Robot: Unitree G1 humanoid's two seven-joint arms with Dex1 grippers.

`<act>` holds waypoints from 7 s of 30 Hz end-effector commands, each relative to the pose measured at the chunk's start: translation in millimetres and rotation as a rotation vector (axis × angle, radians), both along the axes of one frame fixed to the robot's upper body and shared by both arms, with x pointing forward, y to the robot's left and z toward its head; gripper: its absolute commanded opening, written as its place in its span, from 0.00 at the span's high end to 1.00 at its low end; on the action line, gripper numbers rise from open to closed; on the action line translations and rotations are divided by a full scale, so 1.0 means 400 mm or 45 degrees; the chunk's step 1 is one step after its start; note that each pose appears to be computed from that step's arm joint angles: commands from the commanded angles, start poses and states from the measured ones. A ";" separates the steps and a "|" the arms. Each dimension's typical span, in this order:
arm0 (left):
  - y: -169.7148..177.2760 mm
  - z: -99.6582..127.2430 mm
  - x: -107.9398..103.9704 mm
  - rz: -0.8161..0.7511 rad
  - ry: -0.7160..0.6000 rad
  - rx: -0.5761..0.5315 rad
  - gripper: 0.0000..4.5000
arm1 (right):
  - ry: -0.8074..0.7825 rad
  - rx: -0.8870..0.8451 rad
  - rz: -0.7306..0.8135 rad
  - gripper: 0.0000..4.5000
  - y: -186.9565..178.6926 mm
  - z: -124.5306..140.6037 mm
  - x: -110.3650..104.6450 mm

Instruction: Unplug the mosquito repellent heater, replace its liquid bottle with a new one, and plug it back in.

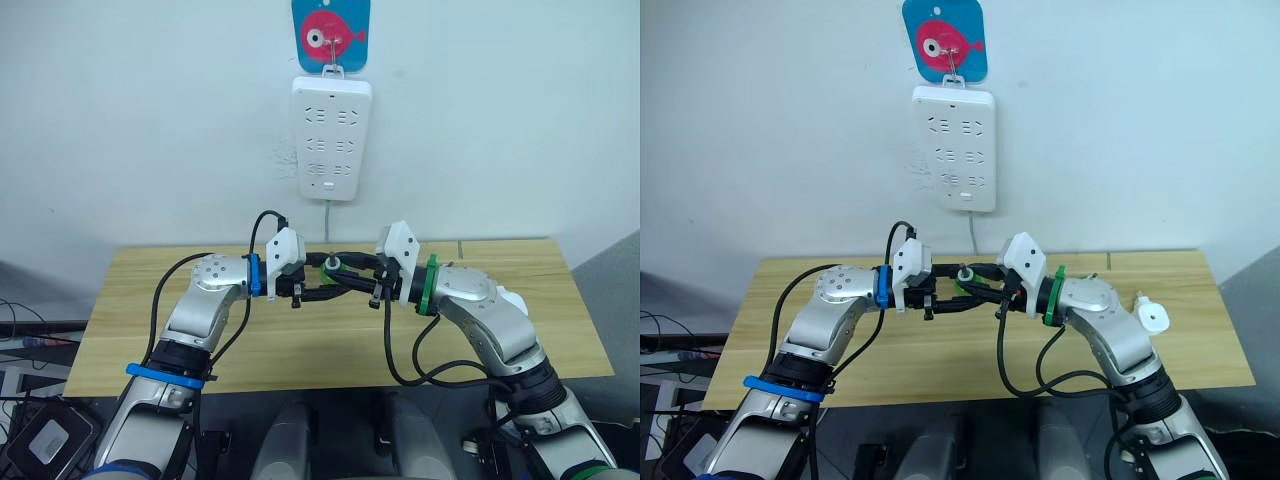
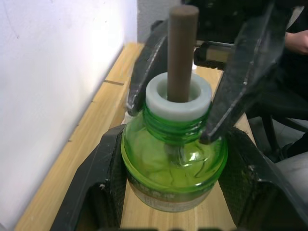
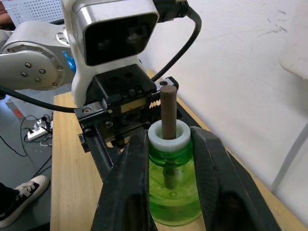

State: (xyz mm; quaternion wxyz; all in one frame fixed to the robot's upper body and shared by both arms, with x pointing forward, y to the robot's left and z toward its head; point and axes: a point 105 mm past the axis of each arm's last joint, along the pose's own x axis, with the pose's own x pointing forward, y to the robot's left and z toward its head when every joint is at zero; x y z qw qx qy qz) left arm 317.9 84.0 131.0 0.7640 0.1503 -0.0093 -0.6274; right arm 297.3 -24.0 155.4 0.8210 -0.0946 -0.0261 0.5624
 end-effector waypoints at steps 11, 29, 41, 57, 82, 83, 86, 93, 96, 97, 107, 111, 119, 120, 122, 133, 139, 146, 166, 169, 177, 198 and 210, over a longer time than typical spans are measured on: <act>-0.027 0.079 0.003 0.117 -0.082 -0.249 0.00 | 0.374 0.523 -0.278 0.81 -0.118 0.071 0.029; -0.156 0.143 -0.016 0.378 -0.235 -0.632 0.00 | 0.935 1.099 -0.360 0.81 -0.162 0.136 -0.003; -0.159 0.160 -0.015 0.401 -0.233 -0.702 0.33 | 0.970 1.155 -0.374 0.81 -0.163 0.148 -0.003; -0.160 0.160 -0.004 0.416 -0.243 -0.681 0.49 | 0.977 1.102 -0.383 0.50 -0.157 0.154 0.002; -0.078 0.101 -0.034 0.072 0.087 -0.399 0.49 | 0.787 -0.640 -1.158 0.01 -0.657 -0.135 -0.002; -0.079 0.098 -0.041 0.070 0.094 -0.401 0.49 | 0.802 -0.640 -1.180 0.01 -0.662 -0.143 0.005; -0.078 0.086 -0.059 0.068 0.104 -0.389 0.49 | 0.854 -0.625 -1.226 0.01 -0.673 -0.162 0.022; -0.060 0.077 -0.079 0.111 0.114 -0.372 0.49 | 0.946 -0.611 -1.308 0.01 -0.702 -0.190 0.049; -0.059 0.074 -0.084 0.113 0.119 -0.367 0.49 | 0.952 -0.627 -1.300 0.01 -0.706 -0.198 0.053; -0.059 0.074 -0.085 0.114 0.120 -0.365 0.49 | 0.967 -0.624 -1.309 0.01 -0.711 -0.202 0.054; -0.059 0.078 -0.093 0.094 0.121 -0.337 0.49 | 1.056 -0.624 -1.220 0.01 -0.723 -0.236 0.064; -0.058 0.077 -0.095 0.092 0.121 -0.326 0.49 | 1.069 -0.626 -1.177 0.01 -0.717 -0.246 0.079; -0.046 0.074 -0.093 0.107 0.122 -0.298 0.49 | 1.094 -0.651 -1.178 0.04 -0.734 -0.263 0.089; -0.045 0.072 -0.095 0.107 0.125 -0.296 0.49 | 1.108 -0.646 -1.176 0.09 -0.735 -0.263 0.087; -0.043 0.068 -0.098 0.101 0.140 -0.286 0.49 | 1.119 -0.648 -1.167 0.22 -0.737 -0.261 0.083; -0.030 0.072 -0.116 -0.037 0.257 -0.264 0.49 | 1.167 -0.332 -0.613 0.34 -0.634 -0.069 0.013; -0.032 0.119 -0.136 -0.176 0.449 -0.328 0.49 | 1.286 0.293 -0.156 0.34 -0.496 0.169 -0.040; -0.061 0.157 -0.121 -0.234 0.465 -0.364 0.49 | 1.225 0.343 0.068 0.34 -0.402 0.203 -0.064; -0.114 0.173 -0.121 -0.298 0.457 -0.393 0.49 | 1.232 0.369 0.157 0.34 -0.293 0.225 -0.101; -0.117 0.179 -0.120 -0.301 0.453 -0.406 0.49 | 1.232 0.370 0.149 0.34 -0.290 0.223 -0.103; -0.114 0.196 -0.127 -0.343 0.447 -0.400 0.49 | 1.245 0.366 0.098 0.34 -0.300 0.210 -0.099; -0.128 0.179 -0.108 -0.337 0.406 -0.355 0.49 | 1.224 0.308 0.179 0.34 -0.283 0.222 -0.124; -0.144 0.189 -0.129 -0.397 0.408 -0.343 0.49 | 1.138 0.244 0.067 0.34 -0.241 0.213 -0.101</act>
